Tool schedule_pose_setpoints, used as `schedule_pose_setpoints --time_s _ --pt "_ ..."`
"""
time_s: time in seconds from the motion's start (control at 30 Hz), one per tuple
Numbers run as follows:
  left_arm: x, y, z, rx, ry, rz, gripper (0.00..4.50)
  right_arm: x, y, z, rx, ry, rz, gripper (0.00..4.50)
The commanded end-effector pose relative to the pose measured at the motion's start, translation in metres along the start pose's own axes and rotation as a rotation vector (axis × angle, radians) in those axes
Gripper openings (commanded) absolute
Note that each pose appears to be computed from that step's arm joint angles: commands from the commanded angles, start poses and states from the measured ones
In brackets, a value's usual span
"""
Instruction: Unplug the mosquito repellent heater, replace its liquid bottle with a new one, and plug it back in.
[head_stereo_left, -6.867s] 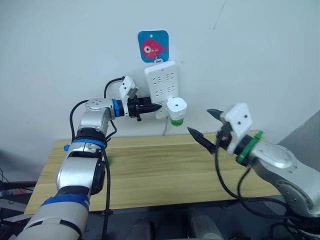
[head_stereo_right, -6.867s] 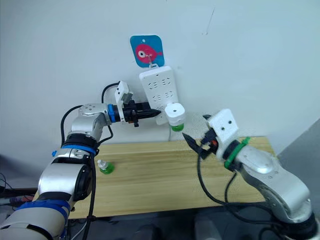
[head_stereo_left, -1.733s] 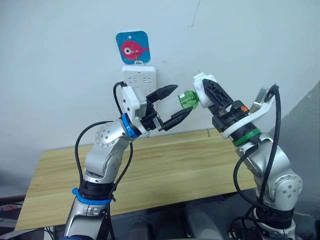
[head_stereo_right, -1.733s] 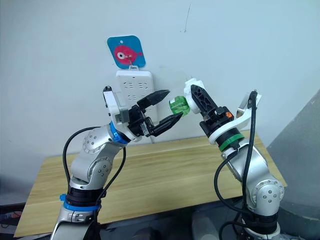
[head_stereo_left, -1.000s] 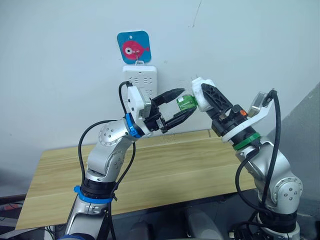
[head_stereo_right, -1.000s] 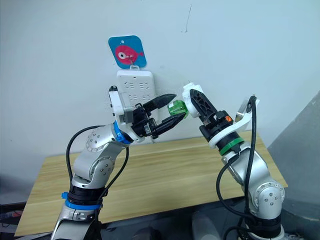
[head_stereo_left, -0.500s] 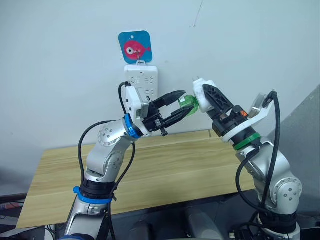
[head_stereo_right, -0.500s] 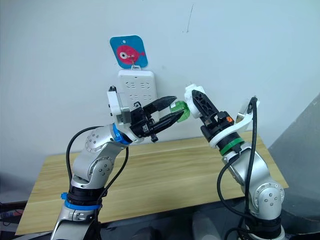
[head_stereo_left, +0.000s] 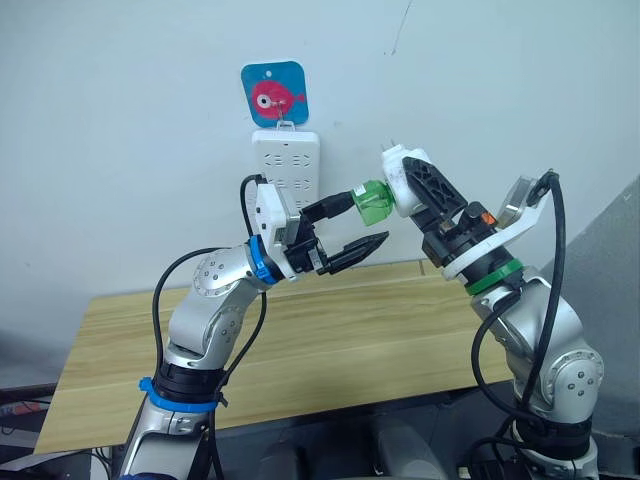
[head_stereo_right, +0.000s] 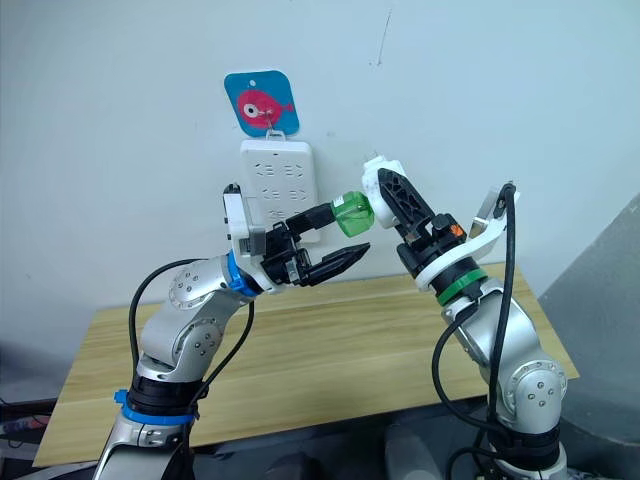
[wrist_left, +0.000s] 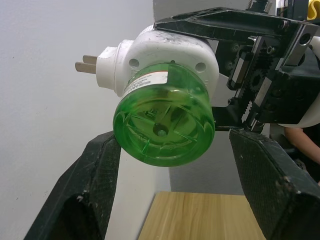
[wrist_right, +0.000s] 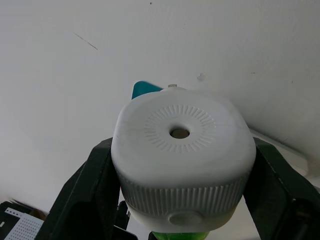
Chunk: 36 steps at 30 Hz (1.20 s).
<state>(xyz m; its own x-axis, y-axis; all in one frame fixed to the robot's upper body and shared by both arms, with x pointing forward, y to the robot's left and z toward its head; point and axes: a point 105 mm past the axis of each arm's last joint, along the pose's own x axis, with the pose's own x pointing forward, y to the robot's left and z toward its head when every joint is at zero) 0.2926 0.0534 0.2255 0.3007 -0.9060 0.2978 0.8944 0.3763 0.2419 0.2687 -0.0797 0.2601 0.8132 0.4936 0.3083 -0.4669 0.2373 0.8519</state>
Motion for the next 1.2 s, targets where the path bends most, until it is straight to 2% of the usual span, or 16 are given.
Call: schedule_pose_setpoints --time_s 0.03,0.67,0.8,1.07,1.2 --pt "0.004 0.003 0.014 0.046 -0.038 -0.015 3.57 -0.003 0.014 0.001 -0.001 -0.004 0.056 2.95" --pt "0.014 0.003 0.019 0.06 -0.076 -0.015 3.57 -0.004 0.013 0.0 0.0 -0.002 0.055 2.95" --pt "0.015 0.002 0.017 0.061 -0.073 -0.019 2.35 -0.005 0.011 -0.001 0.001 -0.002 0.057 2.95" --pt "0.014 0.004 0.014 0.076 -0.059 -0.019 2.26 -0.007 0.008 -0.003 -0.005 0.004 0.053 2.95" --pt "0.012 0.007 0.015 0.087 -0.06 -0.019 2.26 -0.009 0.008 -0.001 -0.027 -0.001 0.053 4.4"
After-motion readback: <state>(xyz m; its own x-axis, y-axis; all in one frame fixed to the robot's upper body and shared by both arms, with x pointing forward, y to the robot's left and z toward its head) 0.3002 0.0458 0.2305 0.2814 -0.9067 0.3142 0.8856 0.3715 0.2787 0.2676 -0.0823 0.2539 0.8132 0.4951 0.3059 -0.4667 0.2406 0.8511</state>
